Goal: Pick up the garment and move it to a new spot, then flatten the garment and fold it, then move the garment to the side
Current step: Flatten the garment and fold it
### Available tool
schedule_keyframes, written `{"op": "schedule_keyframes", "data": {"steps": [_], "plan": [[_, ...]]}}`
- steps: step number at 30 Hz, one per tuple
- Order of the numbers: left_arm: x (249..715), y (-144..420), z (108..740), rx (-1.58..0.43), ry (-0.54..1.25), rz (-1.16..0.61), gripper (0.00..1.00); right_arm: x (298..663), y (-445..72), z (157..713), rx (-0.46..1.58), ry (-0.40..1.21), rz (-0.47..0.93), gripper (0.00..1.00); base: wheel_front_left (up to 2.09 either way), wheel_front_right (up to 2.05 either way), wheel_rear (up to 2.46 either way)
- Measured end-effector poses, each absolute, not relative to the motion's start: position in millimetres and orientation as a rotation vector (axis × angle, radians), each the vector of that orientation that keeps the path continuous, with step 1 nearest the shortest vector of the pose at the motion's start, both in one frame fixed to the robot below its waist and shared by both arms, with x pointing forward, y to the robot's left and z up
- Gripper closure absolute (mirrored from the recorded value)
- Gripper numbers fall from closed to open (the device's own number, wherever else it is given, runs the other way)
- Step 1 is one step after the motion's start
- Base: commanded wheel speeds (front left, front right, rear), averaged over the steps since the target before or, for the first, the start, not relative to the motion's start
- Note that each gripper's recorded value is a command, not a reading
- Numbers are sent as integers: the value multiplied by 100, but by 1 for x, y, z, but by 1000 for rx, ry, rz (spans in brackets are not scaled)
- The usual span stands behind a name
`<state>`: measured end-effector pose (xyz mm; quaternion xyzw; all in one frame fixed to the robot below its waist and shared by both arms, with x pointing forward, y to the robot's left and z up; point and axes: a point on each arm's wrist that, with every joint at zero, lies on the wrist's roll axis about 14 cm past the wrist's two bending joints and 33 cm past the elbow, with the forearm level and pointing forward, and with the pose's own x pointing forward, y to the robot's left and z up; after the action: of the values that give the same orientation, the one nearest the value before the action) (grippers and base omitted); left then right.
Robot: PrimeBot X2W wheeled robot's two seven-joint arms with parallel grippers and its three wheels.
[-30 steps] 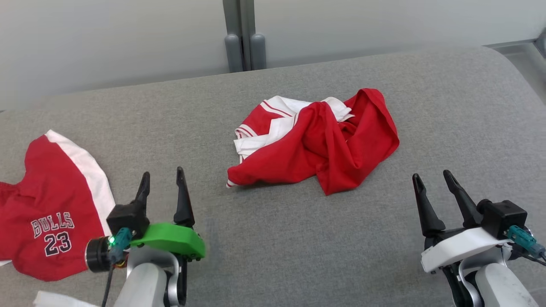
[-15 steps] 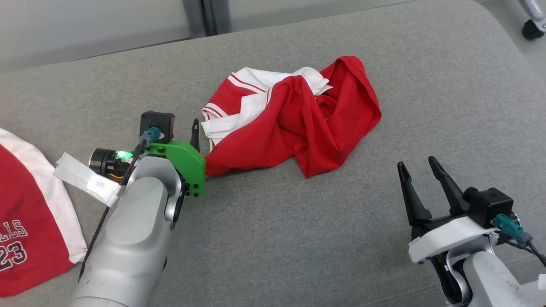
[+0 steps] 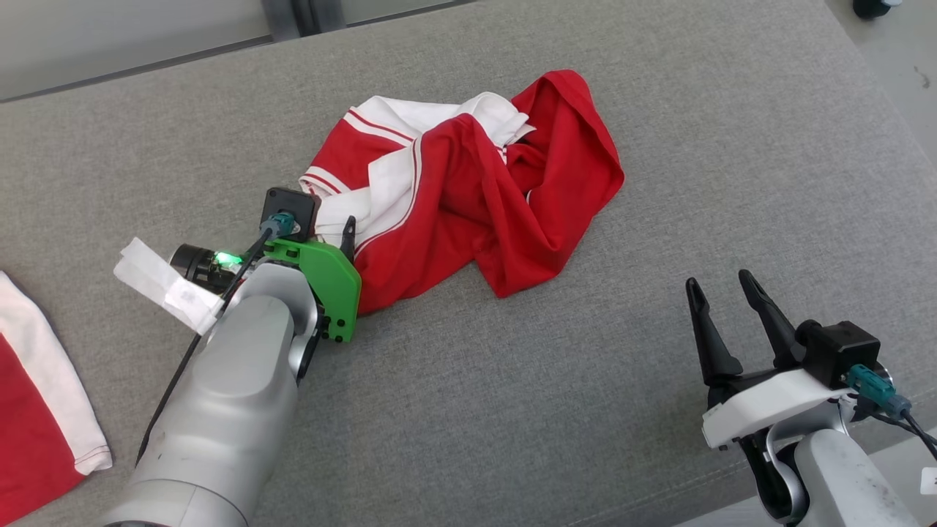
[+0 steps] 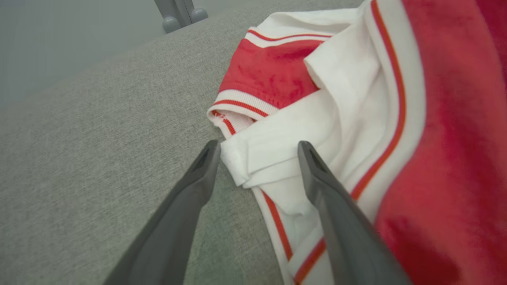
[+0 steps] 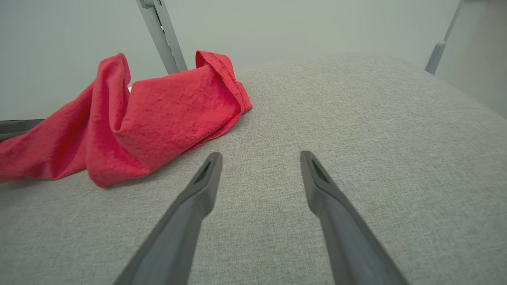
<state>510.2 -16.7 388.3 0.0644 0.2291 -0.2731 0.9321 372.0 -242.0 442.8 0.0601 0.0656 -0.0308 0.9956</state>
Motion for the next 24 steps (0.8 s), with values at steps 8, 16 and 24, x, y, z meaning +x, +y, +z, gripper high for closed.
{"op": "schedule_keyframes", "data": {"steps": [8,16,24], "plan": [[512,-14,386,176,465,-557,0,376,-238,443,124,129,-51,0,0,0,0],[511,-14,379,198,490,-556,91,374,-239,440,126,140,-60,0,0,0,0],[518,-14,404,151,384,-531,100,371,-239,445,133,124,-61,0,0,0,0]]}}
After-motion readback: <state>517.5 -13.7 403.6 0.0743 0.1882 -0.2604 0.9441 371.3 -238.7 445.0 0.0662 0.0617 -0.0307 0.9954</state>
